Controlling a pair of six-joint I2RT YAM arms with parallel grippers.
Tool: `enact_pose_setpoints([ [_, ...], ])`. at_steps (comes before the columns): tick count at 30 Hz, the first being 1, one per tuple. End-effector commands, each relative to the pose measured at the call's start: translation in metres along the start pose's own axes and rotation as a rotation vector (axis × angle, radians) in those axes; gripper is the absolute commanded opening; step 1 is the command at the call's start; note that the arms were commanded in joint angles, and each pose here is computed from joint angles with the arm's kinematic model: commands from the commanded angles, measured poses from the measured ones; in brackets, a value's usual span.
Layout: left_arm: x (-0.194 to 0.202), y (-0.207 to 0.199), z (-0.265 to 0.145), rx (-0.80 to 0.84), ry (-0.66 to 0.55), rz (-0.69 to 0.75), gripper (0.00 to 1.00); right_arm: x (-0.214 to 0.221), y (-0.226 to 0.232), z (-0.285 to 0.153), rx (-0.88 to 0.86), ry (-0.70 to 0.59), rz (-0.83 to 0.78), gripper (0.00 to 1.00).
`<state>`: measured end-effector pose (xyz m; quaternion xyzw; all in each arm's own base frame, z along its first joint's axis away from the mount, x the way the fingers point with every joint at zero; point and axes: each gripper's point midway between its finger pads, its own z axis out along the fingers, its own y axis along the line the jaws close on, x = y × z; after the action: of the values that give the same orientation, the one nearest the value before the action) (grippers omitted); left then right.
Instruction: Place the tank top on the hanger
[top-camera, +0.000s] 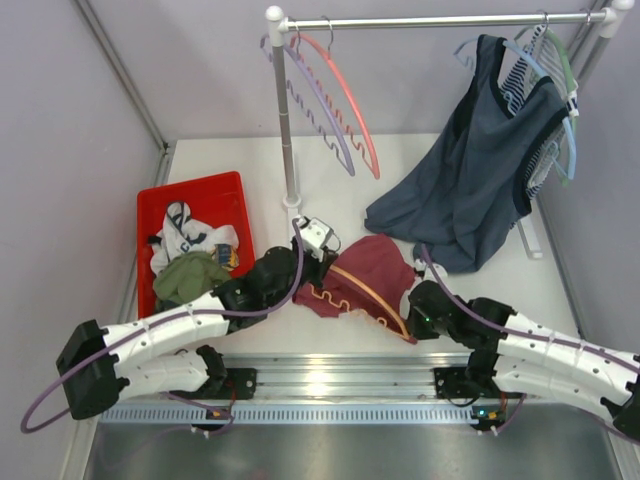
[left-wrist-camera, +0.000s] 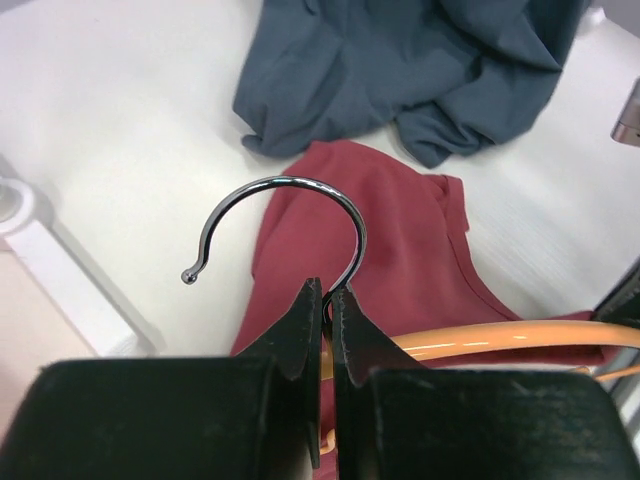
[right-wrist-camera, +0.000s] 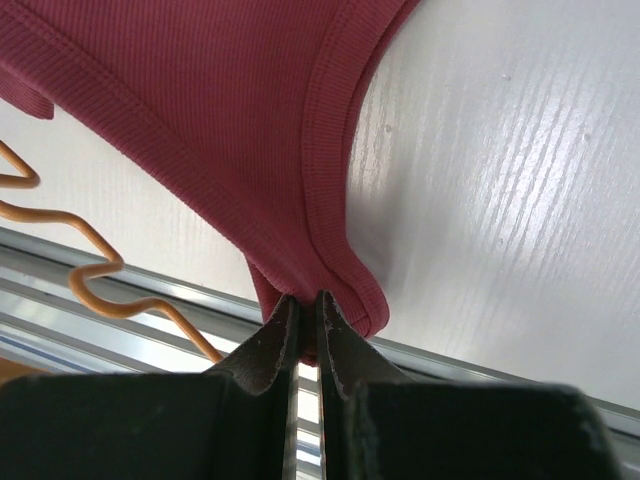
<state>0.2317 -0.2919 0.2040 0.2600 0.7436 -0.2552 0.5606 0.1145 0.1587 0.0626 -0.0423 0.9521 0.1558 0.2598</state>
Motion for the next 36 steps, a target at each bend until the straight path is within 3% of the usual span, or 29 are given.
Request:
enact_pose_setpoints([
  [1,-0.047,0.018,-0.005,-0.104,-0.176,-0.013,0.0,-0.003,-0.004,-0.004,0.021,-0.02,0.017,0.0],
  [36,-0.031,0.047,0.008,-0.281,-0.164,-0.02,0.0,-0.031,0.016,-0.041,-0.046,-0.059,0.053,0.0],
])
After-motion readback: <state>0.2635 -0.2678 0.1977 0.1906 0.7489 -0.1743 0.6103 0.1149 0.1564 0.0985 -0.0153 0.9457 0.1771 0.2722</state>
